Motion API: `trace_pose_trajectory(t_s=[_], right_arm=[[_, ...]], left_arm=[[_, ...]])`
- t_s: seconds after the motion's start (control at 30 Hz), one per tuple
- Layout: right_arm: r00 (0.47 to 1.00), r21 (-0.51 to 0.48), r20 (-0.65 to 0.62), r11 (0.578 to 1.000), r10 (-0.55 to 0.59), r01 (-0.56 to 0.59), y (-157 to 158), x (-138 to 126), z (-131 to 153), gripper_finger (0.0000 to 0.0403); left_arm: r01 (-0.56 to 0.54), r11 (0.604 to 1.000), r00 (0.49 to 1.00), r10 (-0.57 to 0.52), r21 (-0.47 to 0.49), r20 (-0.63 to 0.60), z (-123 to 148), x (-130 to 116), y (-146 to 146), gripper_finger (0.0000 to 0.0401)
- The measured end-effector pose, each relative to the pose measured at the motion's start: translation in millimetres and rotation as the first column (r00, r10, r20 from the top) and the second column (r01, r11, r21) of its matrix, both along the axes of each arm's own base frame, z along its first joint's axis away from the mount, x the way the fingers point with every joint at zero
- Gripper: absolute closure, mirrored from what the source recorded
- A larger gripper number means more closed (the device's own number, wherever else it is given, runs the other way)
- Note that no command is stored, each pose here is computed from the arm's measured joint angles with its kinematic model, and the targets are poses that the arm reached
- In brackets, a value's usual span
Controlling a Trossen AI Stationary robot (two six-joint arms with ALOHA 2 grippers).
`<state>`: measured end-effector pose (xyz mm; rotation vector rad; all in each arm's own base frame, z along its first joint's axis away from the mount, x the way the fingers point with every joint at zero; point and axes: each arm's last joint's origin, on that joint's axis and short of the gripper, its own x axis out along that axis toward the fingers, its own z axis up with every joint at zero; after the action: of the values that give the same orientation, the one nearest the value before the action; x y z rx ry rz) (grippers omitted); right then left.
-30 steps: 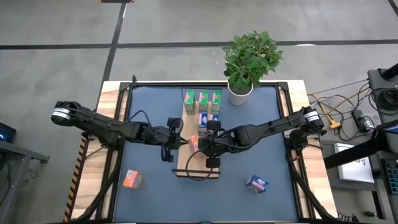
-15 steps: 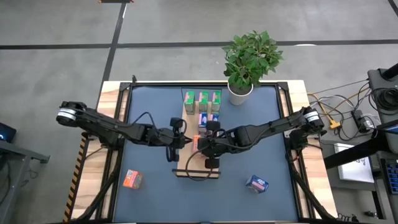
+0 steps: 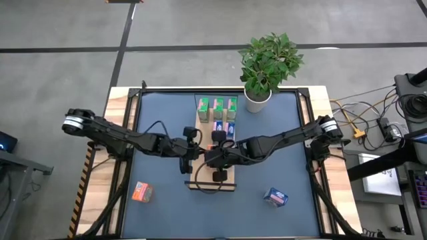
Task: Stack cereal on shelf
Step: Put the right orange cereal box on the shelf aligned with the other orange cereal box
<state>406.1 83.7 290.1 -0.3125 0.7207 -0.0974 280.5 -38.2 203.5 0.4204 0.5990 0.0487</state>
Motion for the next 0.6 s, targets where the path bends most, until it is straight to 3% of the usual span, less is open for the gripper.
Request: trace_pose_trajectory(t_s=[0.3, 0.6], right_arm=[[0.999, -0.009, -0.038, 1.0, 0.0, 0.0, 0.1, 0.3, -6.6, 0.0392], [0.999, -0.038, -0.035, 0.999, 0.007, -0.008, -10.0, -5.4, 5.1, 0.0392]], left_arm=[[0.087, 0.994, 0.996, -0.087, -0.072, -0.002, 0.3, -0.1, -3.4, 0.0401], [0.101, 0.994, 0.995, -0.101, -0.035, 0.004, 4.8, -2.5, -2.8, 0.0401]])
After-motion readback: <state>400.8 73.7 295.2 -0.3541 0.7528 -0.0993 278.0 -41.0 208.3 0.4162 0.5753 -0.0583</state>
